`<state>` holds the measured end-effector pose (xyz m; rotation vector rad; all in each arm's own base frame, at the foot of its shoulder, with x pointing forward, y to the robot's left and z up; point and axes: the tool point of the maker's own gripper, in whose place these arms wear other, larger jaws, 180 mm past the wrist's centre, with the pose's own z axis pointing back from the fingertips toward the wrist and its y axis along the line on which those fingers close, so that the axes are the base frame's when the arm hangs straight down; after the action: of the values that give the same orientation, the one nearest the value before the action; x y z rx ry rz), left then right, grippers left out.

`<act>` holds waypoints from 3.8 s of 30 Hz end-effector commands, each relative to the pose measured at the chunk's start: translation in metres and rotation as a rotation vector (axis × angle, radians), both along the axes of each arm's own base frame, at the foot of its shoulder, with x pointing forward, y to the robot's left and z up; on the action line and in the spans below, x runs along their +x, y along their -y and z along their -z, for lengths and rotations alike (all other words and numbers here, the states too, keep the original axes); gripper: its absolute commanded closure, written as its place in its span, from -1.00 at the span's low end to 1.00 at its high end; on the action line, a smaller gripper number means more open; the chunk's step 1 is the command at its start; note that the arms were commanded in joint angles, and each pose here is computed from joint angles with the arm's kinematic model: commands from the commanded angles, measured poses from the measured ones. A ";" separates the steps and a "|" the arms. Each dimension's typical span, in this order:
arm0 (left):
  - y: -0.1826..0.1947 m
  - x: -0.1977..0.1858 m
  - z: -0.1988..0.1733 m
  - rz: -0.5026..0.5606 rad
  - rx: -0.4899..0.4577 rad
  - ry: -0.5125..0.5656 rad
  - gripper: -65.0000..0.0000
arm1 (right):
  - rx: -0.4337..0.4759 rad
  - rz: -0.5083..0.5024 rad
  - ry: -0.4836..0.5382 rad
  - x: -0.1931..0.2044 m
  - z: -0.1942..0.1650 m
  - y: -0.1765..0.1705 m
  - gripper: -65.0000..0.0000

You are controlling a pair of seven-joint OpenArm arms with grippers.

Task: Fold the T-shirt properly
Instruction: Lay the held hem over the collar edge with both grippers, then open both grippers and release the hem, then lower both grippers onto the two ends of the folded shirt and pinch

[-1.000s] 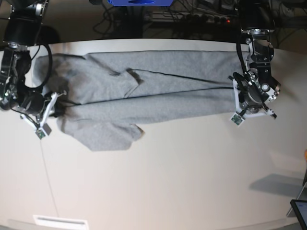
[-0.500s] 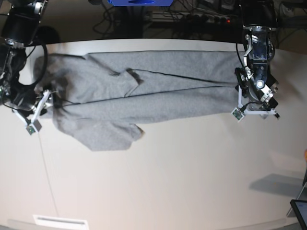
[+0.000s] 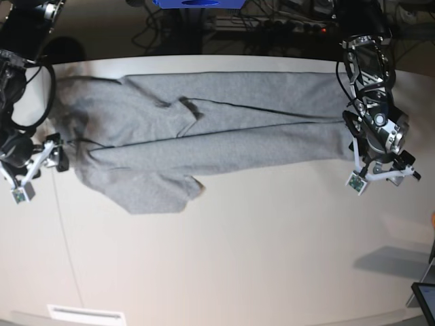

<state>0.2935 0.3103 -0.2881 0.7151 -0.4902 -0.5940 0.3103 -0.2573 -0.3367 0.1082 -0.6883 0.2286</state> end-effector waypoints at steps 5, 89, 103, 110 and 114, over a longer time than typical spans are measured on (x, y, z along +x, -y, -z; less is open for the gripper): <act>0.015 0.006 -0.007 -0.009 -0.138 0.090 -0.07 | -0.011 -0.069 0.196 0.024 -0.055 -0.024 -0.38; -0.108 -0.094 -0.023 -0.437 0.069 0.056 1.00 | 0.348 -0.233 -0.185 0.110 0.068 -0.137 1.00; -0.108 -0.092 -0.022 -0.436 0.064 0.059 1.00 | 0.284 -0.281 -0.092 0.127 0.033 -0.137 1.00; -0.093 -0.079 -0.017 -0.376 0.059 0.043 1.00 | 0.207 -0.323 -0.087 0.116 0.023 -0.134 1.00; -0.083 -0.071 -0.012 -0.340 0.048 0.034 1.00 | 0.157 -0.348 -0.090 0.103 0.021 -0.132 1.00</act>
<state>0.2187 0.3885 -0.2877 0.7992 -0.3555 -0.2846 0.3968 -0.1240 -0.3796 0.3894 -0.5226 0.4911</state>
